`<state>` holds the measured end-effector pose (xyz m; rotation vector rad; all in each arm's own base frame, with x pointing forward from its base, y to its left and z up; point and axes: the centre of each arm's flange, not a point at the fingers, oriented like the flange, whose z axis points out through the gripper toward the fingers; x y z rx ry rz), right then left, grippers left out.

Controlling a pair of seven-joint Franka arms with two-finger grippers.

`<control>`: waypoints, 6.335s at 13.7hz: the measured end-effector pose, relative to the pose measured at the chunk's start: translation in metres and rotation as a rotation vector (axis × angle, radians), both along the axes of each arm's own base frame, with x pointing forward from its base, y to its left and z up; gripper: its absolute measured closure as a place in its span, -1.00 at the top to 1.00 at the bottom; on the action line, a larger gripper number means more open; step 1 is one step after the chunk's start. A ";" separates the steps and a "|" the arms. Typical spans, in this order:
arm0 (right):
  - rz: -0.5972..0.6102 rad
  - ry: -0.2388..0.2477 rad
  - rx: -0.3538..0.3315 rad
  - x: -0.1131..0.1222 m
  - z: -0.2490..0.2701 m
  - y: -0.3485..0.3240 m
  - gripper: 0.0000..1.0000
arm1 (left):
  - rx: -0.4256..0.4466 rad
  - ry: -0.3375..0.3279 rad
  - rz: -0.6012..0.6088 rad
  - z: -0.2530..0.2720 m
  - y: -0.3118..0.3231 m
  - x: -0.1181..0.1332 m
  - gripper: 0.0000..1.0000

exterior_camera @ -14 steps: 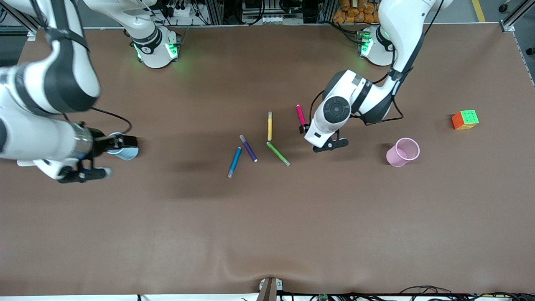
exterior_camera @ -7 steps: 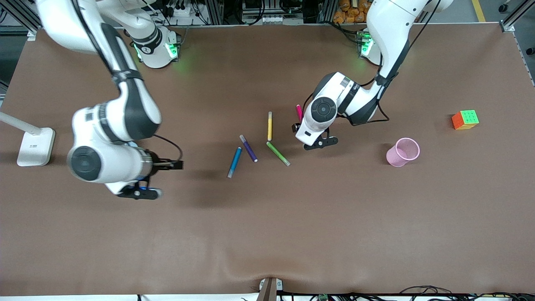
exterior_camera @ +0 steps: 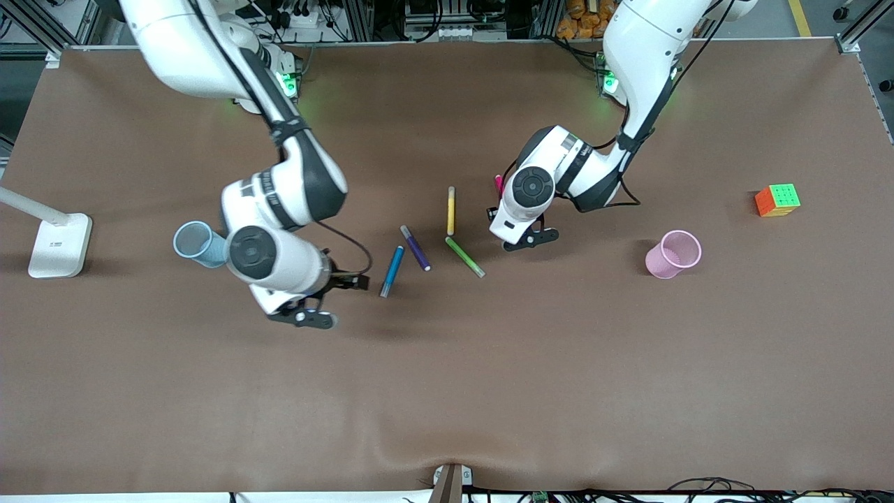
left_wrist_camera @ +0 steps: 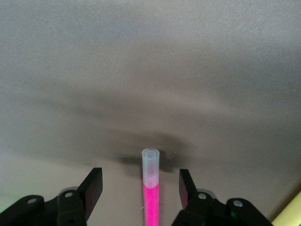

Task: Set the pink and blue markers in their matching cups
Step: 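Grasp the pink marker with the left gripper while the right grasps blue, then carry the pink marker to the pink cup while the right carries blue, then drop the pink marker into the pink cup while the right drops blue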

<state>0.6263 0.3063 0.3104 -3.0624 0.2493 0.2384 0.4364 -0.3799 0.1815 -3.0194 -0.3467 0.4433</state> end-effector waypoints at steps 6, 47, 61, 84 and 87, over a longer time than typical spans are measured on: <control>-0.004 -0.005 -0.010 0.001 -0.032 0.007 1.00 | -0.004 0.000 -0.015 -0.011 -0.009 -0.008 0.15; 0.182 -0.203 0.005 -0.007 -0.065 0.041 -0.66 | 0.128 -0.426 -0.394 0.204 0.258 0.147 -0.66; 0.673 -0.046 0.168 0.024 0.067 -0.172 -0.66 | 0.125 -0.585 -0.540 0.148 0.321 0.090 -0.66; 1.430 -0.268 1.102 -0.043 -0.042 -0.405 -0.66 | 0.152 -0.568 -0.354 0.271 0.319 0.148 1.00; 1.429 -0.292 1.158 -0.051 -0.064 -0.421 -0.66 | 0.153 -0.512 -0.340 0.317 0.308 0.154 1.00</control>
